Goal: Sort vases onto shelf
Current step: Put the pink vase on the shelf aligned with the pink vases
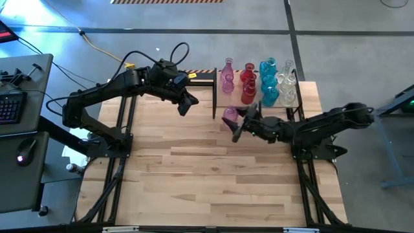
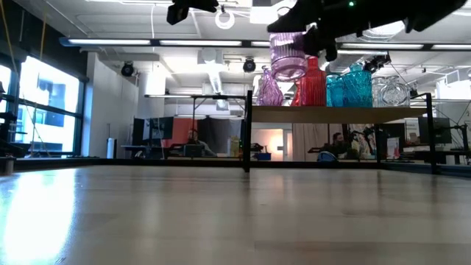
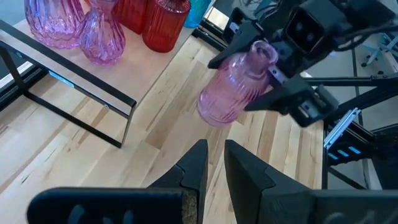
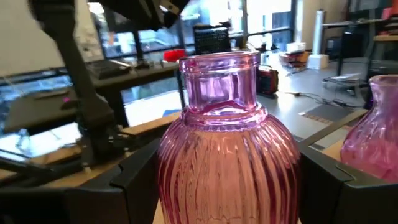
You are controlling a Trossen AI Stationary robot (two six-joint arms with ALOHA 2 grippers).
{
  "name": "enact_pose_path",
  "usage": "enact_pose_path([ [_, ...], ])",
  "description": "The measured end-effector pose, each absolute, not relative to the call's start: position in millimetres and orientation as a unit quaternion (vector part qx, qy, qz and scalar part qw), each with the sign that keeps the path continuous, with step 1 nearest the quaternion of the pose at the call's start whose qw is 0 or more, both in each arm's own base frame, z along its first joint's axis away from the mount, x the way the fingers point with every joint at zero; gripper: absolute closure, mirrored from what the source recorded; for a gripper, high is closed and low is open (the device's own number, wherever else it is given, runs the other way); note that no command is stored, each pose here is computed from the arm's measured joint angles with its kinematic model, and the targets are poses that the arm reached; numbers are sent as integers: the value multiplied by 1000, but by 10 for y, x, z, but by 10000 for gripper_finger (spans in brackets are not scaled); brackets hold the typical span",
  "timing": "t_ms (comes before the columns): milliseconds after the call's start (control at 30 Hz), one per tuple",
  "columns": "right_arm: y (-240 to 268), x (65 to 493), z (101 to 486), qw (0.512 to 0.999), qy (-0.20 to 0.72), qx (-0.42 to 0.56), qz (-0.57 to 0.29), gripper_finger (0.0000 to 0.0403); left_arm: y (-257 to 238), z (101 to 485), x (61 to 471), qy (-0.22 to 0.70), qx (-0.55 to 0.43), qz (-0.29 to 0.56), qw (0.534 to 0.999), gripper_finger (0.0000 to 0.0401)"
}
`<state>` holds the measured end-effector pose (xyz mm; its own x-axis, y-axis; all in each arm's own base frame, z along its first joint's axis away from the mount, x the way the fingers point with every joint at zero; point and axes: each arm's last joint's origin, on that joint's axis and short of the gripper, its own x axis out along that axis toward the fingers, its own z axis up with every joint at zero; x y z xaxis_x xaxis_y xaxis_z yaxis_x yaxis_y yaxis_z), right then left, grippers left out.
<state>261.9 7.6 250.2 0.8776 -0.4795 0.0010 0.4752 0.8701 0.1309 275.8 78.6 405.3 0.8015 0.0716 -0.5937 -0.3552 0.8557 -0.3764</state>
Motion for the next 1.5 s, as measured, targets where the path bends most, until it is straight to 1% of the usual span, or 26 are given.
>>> enact_pose_path([
  [300,64,2867,2528,944,-12,57,-325,143,786,4053,2758,293,-242,116,918,356],
  [467,61,3013,2473,931,2,38,-363,143,786,4053,2758,293,-242,116,918,356],
  [900,16,3157,2290,879,-42,63,-472,143,786,4053,2758,293,-242,116,918,356],
  [1233,-172,3203,2234,863,-56,56,-499,143,786,4053,2758,293,-242,116,918,356],
  [1500,-307,3208,2219,862,-58,57,-501,143,786,4053,2758,293,-242,116,918,356],
])
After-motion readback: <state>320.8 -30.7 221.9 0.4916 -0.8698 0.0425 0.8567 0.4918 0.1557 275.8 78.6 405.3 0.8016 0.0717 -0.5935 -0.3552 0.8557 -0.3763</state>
